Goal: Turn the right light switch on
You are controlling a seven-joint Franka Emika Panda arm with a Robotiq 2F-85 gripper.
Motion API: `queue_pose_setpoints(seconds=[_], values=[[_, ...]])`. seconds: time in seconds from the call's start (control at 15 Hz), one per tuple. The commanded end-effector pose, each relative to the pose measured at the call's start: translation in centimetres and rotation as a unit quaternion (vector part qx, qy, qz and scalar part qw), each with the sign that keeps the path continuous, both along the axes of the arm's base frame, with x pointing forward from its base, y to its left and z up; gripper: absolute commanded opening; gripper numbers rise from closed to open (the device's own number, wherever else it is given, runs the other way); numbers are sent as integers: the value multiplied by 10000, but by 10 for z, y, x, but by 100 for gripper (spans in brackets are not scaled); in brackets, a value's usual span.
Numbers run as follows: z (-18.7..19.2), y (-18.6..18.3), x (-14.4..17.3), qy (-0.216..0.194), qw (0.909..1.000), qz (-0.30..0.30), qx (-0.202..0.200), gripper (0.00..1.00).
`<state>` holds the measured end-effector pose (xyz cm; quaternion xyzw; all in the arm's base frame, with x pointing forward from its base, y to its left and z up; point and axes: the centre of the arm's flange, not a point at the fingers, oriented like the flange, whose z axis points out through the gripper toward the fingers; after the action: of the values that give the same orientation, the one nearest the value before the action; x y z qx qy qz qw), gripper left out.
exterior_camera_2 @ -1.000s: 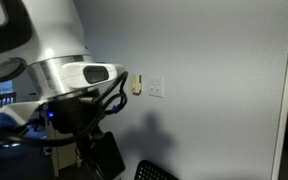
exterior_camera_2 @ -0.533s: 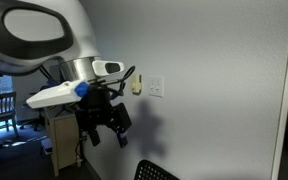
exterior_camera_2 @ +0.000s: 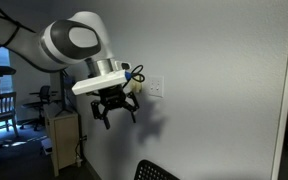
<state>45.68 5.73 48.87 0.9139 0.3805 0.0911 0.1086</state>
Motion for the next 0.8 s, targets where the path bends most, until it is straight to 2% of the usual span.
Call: queue_pose_setpoints(seconds=[0.0,0.27,0.33,0.6,0.73], values=[[10,19,45,-109,9954,933,-175,100],[24,42,72,-447,9795,1955,-206,100],[19,38,49,-352,9875,1515,-253,100],[20,42,52,-373,9869,1549,-239,100],[12,33,47,-452,9869,1519,-289,100]])
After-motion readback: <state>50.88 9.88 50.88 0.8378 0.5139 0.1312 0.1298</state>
